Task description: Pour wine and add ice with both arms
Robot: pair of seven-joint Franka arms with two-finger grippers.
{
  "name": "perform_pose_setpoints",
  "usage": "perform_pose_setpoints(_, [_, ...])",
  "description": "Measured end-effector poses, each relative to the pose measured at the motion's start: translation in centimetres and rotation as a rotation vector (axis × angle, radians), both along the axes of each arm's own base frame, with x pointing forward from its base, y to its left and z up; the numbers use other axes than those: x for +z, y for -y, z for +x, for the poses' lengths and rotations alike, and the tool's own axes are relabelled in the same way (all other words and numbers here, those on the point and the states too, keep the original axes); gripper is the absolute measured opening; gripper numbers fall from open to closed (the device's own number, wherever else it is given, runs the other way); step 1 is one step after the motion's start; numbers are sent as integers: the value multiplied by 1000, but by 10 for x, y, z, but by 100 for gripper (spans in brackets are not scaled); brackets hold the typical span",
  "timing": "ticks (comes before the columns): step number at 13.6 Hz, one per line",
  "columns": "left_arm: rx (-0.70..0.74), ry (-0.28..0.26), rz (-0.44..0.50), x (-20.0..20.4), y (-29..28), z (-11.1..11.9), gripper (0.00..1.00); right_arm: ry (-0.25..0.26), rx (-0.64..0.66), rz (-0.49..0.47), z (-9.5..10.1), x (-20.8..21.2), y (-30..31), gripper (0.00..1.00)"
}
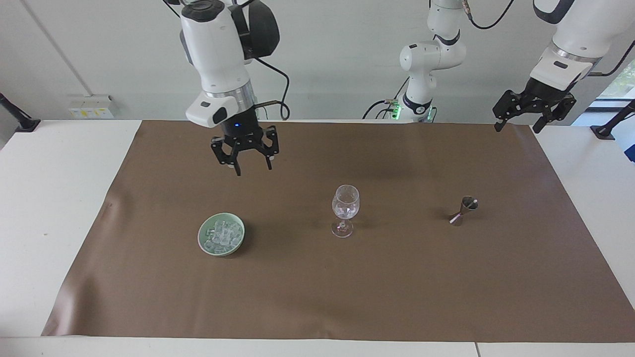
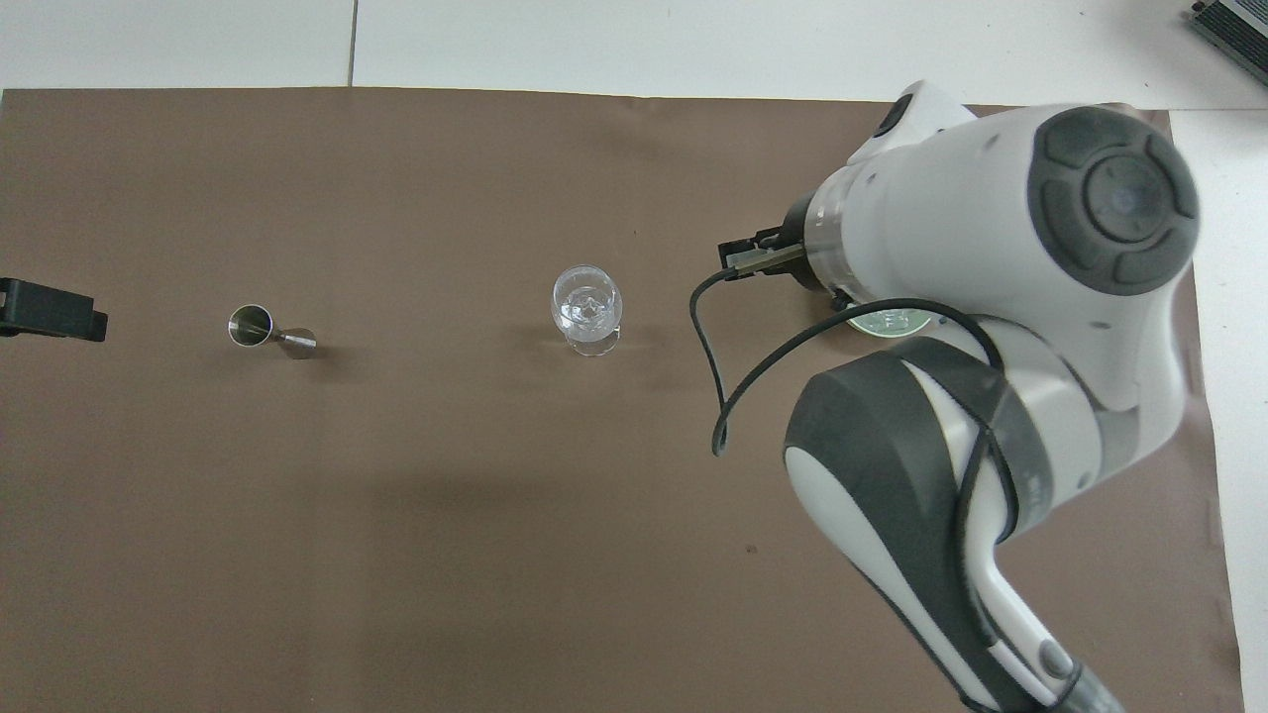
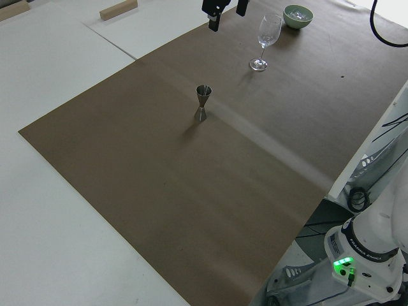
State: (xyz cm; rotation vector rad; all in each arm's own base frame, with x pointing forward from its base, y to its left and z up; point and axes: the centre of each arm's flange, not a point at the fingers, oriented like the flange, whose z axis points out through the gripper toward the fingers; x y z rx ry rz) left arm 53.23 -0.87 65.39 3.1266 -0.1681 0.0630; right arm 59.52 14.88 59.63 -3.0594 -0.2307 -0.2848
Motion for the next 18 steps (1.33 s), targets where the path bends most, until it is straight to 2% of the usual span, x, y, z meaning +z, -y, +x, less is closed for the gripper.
perform_pose_setpoints(1, [0,-3,0,0,0,0,100,-13,-14,-11,1,3,26,99])
perform_pose_setpoints(5, [0,-20,0,-2,0,-2,100,-74,-37,-38,-1,4,93,100])
perform_pose_setpoints(9, [-1,-22,0,-2,0,-2,100,-85,-112,-37,1,3,145,100])
perform_pose_setpoints(18, [-10,-28,-4,-2,4,-3,100,-87,-126,-37,1,2,153,100])
